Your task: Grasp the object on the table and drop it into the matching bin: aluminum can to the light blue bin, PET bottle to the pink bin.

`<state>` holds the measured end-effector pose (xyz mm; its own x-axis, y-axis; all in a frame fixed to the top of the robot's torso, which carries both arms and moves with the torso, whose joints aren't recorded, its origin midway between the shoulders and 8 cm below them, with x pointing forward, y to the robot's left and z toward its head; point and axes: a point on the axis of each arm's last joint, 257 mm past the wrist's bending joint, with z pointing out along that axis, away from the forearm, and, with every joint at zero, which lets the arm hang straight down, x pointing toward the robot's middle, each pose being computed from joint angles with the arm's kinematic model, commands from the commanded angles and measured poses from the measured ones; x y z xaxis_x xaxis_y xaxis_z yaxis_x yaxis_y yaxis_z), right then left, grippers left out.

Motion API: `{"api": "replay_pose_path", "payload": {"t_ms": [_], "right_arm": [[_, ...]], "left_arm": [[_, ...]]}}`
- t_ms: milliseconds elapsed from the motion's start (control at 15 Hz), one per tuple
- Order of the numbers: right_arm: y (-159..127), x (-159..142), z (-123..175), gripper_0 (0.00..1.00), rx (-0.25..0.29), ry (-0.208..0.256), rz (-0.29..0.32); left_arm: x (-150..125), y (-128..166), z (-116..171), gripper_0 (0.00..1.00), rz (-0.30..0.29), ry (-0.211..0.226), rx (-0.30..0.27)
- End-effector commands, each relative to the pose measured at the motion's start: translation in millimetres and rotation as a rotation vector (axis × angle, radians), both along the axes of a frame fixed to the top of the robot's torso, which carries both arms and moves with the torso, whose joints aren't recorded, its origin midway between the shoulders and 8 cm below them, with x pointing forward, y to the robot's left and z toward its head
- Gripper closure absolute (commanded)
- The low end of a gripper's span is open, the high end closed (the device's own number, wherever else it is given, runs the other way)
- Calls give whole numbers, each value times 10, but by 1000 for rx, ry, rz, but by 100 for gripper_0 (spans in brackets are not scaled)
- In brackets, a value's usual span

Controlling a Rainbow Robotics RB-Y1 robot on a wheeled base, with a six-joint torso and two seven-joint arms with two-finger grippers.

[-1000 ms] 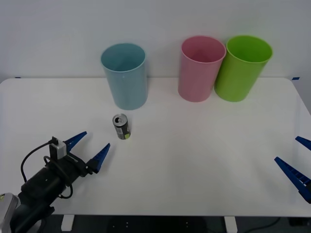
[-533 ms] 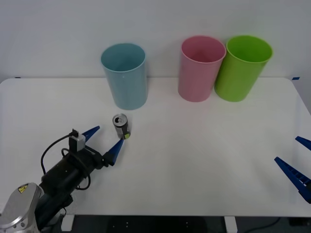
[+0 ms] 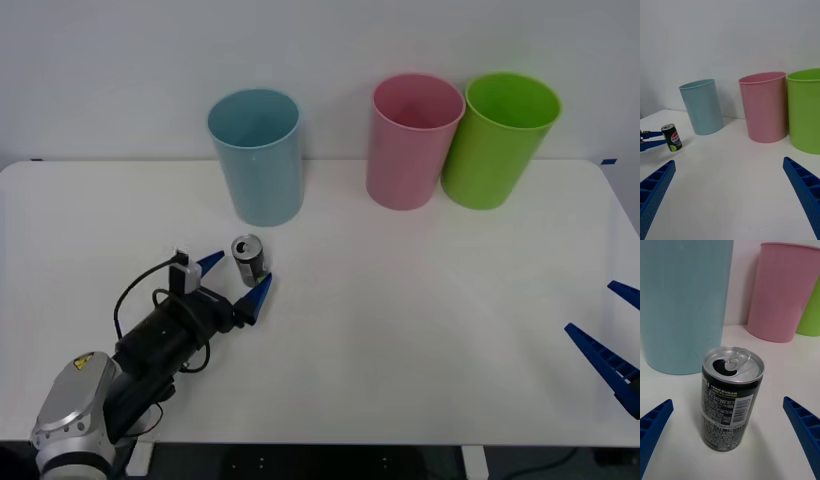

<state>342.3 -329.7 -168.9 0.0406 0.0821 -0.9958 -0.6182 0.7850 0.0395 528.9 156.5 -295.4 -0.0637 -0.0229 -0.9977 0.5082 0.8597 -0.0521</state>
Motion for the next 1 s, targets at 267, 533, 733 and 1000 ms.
{"api": "replay_pose_path", "payload": {"t_ms": [267, 533, 733, 1000], "right_arm": [[0, 0, 0, 0, 0, 0, 0], [0, 0, 0, 0, 0, 0, 0], [0, 0, 0, 0, 0, 0, 0], [0, 0, 0, 0, 0, 0, 0]], "left_arm": [[190, -110, -7, 0, -4, 9, 10], [285, -150, -25, 0, 0, 18, 18], [296, -182, -21, 0, -3, 18, 16], [291, -185, -32, 91, -3, 13, 28]]}}
